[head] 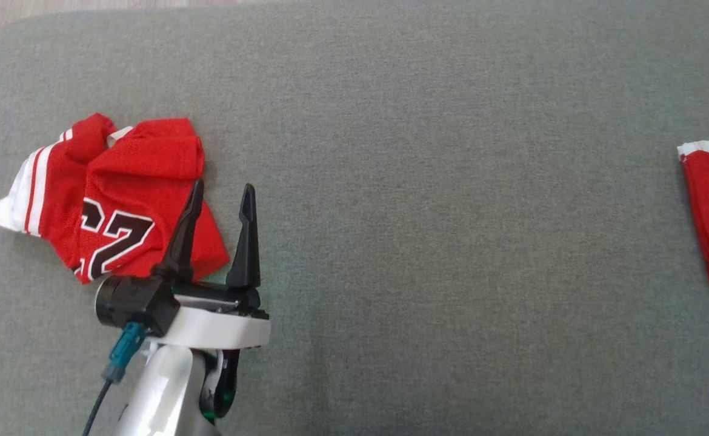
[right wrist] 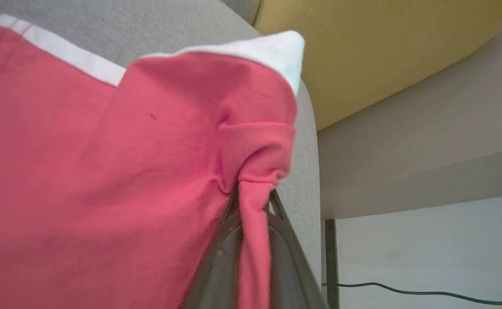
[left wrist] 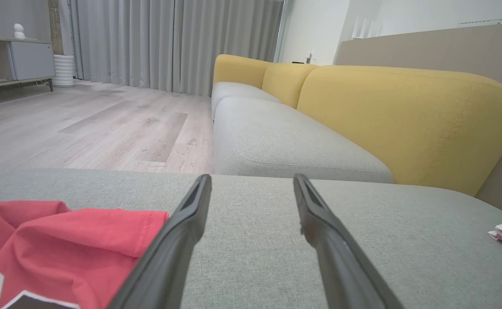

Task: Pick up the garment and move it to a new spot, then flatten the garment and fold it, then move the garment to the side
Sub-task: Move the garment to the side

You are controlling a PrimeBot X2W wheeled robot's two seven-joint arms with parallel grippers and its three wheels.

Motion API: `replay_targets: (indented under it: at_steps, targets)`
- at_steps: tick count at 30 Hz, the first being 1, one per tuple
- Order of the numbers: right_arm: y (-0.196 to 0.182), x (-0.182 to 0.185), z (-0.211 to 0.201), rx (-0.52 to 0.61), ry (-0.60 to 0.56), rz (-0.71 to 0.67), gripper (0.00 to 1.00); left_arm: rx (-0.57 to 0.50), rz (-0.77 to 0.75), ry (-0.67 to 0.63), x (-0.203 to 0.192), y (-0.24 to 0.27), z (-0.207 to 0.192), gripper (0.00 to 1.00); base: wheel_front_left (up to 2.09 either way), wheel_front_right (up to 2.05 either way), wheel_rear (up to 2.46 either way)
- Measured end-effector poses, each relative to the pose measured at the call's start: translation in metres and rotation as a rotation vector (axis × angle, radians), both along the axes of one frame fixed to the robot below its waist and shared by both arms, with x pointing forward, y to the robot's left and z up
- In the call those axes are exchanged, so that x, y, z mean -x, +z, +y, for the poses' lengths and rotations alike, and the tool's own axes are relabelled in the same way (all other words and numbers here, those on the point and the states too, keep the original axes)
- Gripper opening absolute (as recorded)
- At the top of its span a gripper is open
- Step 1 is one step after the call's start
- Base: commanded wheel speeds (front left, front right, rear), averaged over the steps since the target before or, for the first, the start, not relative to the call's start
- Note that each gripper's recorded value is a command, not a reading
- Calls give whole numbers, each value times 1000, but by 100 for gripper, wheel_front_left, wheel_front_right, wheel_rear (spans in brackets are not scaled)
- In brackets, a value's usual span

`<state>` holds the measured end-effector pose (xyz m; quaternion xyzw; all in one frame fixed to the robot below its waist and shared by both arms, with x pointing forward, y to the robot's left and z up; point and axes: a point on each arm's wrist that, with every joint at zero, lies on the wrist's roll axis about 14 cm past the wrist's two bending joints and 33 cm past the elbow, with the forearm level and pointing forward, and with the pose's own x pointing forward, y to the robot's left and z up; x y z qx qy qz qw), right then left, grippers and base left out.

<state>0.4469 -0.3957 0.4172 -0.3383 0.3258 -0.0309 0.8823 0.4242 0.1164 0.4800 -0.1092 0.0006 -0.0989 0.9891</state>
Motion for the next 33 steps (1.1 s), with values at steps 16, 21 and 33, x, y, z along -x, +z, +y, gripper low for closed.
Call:
replay_targets:
  at_steps: [16,21,33]
  targets:
    - [62,-5,39,-104,31,-262,100,13,-83,-33,15,33,-13,100,0,0,0]
    - [109,-18,96,-249,114,-458,100,15,-118,-34,24,46,-14,100,0,0,0]
    - [163,15,213,-713,237,-797,100,39,-133,34,54,53,7,100,0,0,0]
